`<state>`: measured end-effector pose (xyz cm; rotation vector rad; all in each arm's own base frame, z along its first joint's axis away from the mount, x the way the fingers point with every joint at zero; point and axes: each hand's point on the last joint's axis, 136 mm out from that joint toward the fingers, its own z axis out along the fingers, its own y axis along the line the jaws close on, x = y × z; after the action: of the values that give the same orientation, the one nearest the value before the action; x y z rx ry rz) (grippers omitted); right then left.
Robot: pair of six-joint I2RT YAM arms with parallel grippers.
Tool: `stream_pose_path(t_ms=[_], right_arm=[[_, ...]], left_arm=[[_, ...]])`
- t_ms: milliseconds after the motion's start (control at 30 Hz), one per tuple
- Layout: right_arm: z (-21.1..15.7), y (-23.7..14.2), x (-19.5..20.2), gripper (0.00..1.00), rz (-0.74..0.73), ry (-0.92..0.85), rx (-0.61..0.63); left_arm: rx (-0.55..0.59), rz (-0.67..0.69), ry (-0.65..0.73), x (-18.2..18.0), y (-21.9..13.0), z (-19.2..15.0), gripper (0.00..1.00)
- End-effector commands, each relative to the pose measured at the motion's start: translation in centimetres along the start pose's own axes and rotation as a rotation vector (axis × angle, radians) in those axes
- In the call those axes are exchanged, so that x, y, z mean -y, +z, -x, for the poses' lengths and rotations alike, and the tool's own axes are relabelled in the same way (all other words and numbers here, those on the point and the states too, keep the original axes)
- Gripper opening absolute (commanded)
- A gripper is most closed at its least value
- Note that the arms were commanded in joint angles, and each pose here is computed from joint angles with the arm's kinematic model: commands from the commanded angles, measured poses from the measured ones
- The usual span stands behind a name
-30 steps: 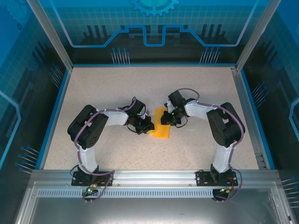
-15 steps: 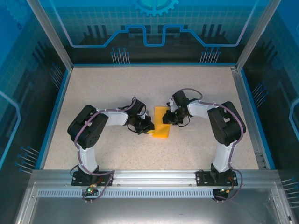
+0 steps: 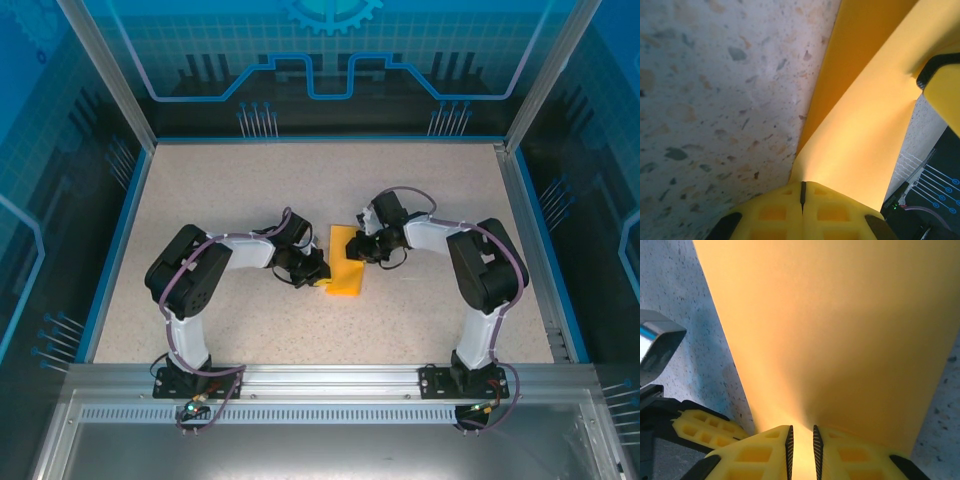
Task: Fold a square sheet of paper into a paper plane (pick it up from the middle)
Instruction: Fold the square sheet of paper in half at the center of the table.
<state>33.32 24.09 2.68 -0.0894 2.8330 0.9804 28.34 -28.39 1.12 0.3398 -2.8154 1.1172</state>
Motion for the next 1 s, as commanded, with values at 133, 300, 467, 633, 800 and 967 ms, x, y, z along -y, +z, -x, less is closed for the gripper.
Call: stream_pose_path(t_ms=[133, 300, 467, 633, 800, 967], right_arm=[[1.4, 0.2, 3.1, 0.21, -0.028, 0.073, 0.039], [2.1, -0.4, 3.8, 0.21, -0.016, 0.101, 0.063], [3.6, -1.1, 1.2, 0.21, 0.043, 0.062, 0.092], [4.2, -0.1, 1.4, 0.21, 0.043, 0.074, 0.083], [5.2, 0.2, 2.5, 0.21, 0.000, 0.098, 0.107], [5.7, 0.6, 4.6, 0.21, -0.055, 0.136, 0.112]], left_arm=[[-0.060, 0.233, -0.090, -6.6, 1.8, -2.5, 0.00], [-0.063, 0.240, -0.081, -6.7, 1.7, -2.5, 0.00], [-0.068, 0.243, -0.074, -6.7, 1.8, -2.5, 0.00], [-0.074, 0.247, -0.066, -6.5, 1.9, -2.5, 0.00], [-0.073, 0.248, -0.063, -6.5, 1.9, -2.4, 0.00], [-0.075, 0.251, -0.060, -6.5, 1.9, -2.4, 0.00]])
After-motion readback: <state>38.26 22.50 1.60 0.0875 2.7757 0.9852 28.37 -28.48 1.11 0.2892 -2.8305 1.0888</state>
